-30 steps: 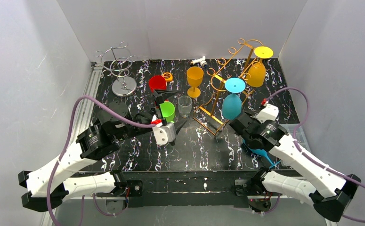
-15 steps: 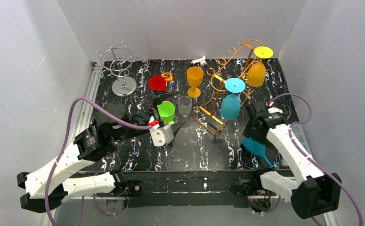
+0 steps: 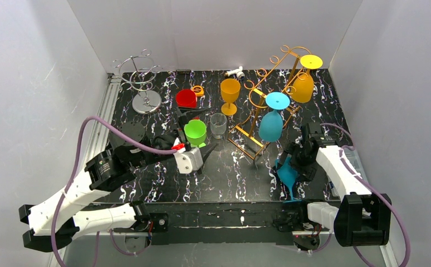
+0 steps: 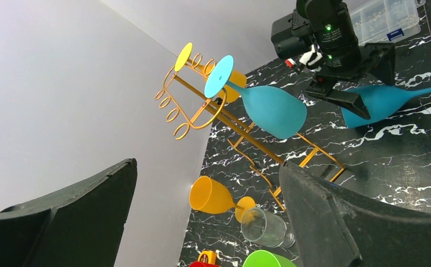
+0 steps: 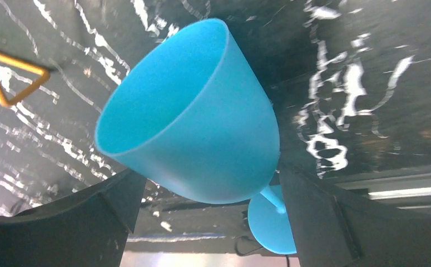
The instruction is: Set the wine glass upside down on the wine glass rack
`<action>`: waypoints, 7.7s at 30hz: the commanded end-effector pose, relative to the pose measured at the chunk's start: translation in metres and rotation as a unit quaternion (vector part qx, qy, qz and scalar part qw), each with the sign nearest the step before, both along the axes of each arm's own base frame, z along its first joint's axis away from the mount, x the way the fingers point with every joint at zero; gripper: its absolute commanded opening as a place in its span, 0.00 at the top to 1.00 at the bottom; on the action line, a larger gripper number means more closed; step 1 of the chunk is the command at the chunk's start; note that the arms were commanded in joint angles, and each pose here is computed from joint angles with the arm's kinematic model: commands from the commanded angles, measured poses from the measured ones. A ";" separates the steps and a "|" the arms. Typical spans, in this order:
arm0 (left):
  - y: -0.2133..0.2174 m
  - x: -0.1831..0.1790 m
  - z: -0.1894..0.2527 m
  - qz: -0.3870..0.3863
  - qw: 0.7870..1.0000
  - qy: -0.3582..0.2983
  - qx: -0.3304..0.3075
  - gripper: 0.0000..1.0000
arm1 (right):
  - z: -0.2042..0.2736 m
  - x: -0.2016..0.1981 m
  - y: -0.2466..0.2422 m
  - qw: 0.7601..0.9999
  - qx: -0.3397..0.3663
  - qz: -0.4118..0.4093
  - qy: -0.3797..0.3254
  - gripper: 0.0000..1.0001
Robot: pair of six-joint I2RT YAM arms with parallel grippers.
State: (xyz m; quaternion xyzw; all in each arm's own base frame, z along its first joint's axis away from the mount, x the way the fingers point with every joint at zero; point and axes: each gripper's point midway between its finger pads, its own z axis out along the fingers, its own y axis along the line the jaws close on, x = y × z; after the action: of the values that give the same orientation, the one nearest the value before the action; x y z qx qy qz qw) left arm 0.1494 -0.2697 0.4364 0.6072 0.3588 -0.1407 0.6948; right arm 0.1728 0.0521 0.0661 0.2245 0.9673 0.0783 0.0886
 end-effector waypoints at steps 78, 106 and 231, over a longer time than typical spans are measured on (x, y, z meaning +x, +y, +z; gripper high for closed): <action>0.067 -0.109 -0.030 -0.270 0.845 -0.420 0.190 0.08 | 0.261 -0.232 0.261 0.596 0.326 0.720 -0.144 0.96; 0.049 -0.055 -0.027 -0.125 0.880 -0.433 0.147 1.00 | 0.390 -0.099 0.285 0.685 0.188 0.571 -0.412 0.02; 0.102 0.017 0.060 0.161 0.974 -0.010 -0.161 0.02 | 0.318 0.021 0.027 0.761 -0.174 0.116 -0.614 0.42</action>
State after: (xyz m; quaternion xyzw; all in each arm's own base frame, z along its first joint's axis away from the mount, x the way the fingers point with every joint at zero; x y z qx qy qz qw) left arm 0.1638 -0.1607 0.5034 0.4346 0.3998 -0.0501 0.8055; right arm 0.1908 0.1064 0.3962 -0.0383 0.7220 0.1217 0.6800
